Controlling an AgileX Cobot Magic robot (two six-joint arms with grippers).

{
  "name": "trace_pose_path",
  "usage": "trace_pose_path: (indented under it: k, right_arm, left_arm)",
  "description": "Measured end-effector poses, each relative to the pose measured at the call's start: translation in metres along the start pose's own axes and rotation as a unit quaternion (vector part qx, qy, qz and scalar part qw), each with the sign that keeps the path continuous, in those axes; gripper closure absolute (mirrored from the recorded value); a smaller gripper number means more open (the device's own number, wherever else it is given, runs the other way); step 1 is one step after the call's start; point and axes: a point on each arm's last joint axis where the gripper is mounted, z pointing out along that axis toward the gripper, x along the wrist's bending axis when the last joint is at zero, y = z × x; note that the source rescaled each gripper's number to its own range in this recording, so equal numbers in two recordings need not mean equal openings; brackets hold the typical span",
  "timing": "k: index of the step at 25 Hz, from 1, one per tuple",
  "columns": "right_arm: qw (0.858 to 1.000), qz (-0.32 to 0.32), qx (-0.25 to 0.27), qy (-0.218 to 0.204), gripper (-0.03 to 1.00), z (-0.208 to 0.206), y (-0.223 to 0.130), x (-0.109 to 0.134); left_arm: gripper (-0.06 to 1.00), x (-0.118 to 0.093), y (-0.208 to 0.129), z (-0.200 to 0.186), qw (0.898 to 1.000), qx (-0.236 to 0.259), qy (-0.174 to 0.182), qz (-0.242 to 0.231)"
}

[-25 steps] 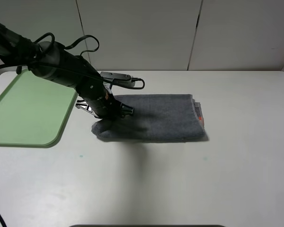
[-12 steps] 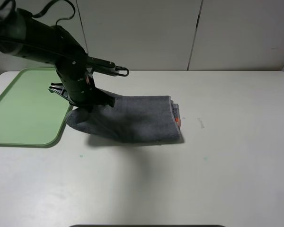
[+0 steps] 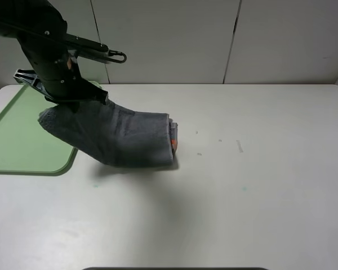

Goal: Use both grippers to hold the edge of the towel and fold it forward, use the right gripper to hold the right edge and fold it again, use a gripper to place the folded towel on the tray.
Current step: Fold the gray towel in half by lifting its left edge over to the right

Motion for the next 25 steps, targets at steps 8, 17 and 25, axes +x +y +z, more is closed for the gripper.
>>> trace_pose_path:
  k: [8,17,25]
  right_arm:
    - [1.000,0.000,0.000,0.000,-0.03,0.000,0.000,0.000]
    - [1.000,0.000,0.000,0.000,-0.03,0.000,0.000,0.000]
    - [1.000,0.000,0.000,0.000,-0.03,0.000,0.000,0.000]
  left_arm:
    - [0.85,0.002,0.005,-0.012,1.000,0.003,-0.004,-0.001]
    - [0.86,-0.025,0.011,-0.021,0.996,-0.030,-0.079,-0.009]
    - [0.86,-0.065,0.007,-0.006,0.993,-0.025,-0.112,0.021]
